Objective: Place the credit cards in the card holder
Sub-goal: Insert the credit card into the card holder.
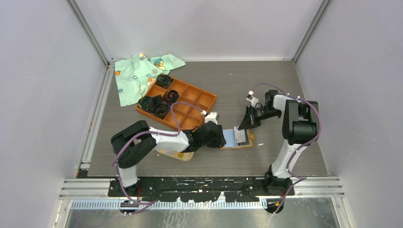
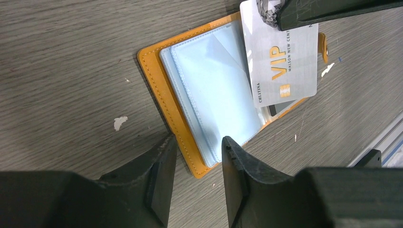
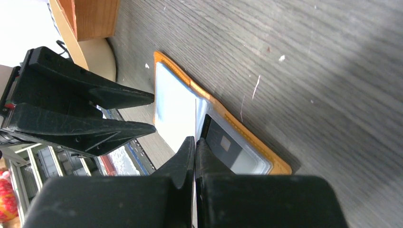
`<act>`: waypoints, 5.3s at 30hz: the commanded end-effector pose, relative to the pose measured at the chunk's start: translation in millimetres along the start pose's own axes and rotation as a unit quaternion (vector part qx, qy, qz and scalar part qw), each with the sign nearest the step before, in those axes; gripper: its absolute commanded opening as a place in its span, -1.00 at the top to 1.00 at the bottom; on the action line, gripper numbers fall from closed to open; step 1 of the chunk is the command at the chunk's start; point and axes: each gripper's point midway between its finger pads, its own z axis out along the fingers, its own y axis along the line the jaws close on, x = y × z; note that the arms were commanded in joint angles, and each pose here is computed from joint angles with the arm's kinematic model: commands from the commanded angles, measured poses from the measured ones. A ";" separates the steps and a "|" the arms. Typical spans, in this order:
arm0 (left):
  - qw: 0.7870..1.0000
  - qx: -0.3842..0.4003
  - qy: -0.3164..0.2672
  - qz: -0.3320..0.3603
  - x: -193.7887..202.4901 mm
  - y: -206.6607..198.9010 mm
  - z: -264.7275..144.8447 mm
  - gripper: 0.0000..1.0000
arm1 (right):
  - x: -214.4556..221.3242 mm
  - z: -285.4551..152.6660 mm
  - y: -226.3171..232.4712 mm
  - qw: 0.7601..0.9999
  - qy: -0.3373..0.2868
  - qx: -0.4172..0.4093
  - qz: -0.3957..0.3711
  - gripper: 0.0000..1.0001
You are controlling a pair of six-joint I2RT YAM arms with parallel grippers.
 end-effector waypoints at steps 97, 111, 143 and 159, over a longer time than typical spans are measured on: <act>0.987 0.039 0.079 0.137 -50.5 15.6 6.5 0.12 | 3.4 -25.3 -5.3 0.931 -0.312 0.044 0.187 0.98; 0.986 0.039 0.123 0.108 -32.4 20.2 15.1 0.16 | 5.7 -21.1 -9.5 0.926 -0.316 0.038 0.201 0.88; 0.984 0.098 0.133 0.072 -30.3 -7.3 16.9 0.21 | 9.2 -9.1 -8.1 0.944 -0.234 0.016 0.230 0.65; 0.982 0.101 0.140 0.079 -33.0 -11.5 22.5 0.22 | 2.8 8.4 -7.2 0.956 -0.166 -0.012 0.240 0.62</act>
